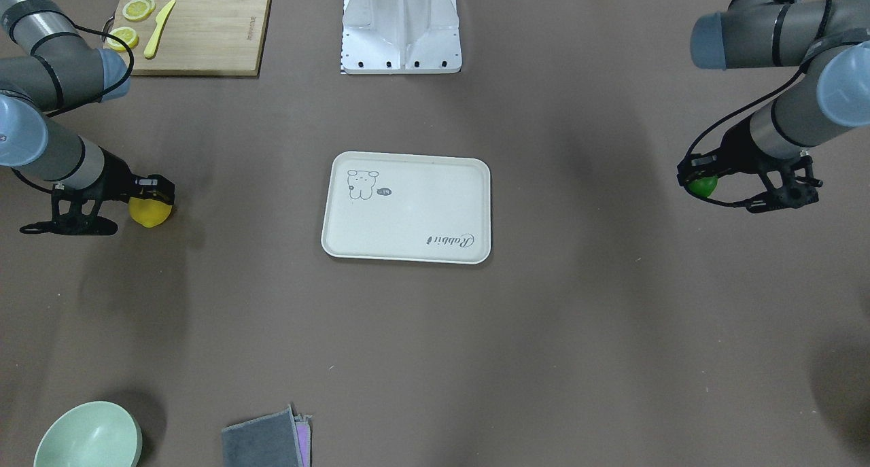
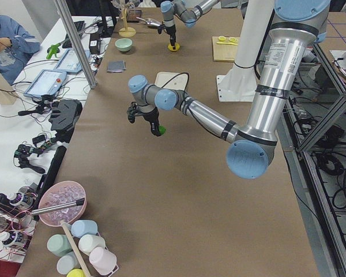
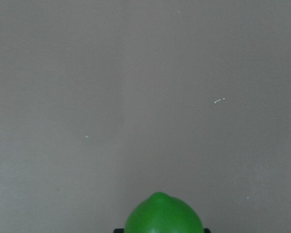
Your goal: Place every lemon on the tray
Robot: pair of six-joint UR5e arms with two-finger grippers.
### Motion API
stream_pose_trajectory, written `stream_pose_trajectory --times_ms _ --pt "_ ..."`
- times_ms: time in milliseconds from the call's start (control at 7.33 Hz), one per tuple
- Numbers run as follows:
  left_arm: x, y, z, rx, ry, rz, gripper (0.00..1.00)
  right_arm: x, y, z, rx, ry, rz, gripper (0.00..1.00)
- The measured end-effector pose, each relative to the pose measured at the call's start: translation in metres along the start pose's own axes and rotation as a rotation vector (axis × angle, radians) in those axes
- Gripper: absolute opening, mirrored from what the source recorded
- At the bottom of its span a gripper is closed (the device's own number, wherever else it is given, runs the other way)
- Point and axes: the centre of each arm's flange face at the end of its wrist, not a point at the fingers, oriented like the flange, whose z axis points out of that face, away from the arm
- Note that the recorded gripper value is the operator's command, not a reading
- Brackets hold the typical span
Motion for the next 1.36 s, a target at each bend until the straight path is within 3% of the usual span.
stream_pose_trajectory --times_ms 409,818,1091,1364 --pt "0.039 -0.015 -0.053 -0.011 -0.022 0.017 0.0 -0.022 -0.007 -0.039 0.046 -0.06 -0.006 0.0" --pt "0.073 -0.017 -0.089 -0.004 -0.009 -0.01 0.0 -0.124 -0.019 -0.081 0.099 -0.156 -0.002 0.0" --pt "0.09 -0.016 -0.089 0.008 0.007 -0.049 0.0 -0.211 -0.005 -0.082 0.145 -0.183 -0.045 0.0" --pt "0.108 -0.013 -0.069 0.004 0.016 -0.052 0.0 -0.291 0.028 -0.055 0.164 -0.184 -0.1 0.0"
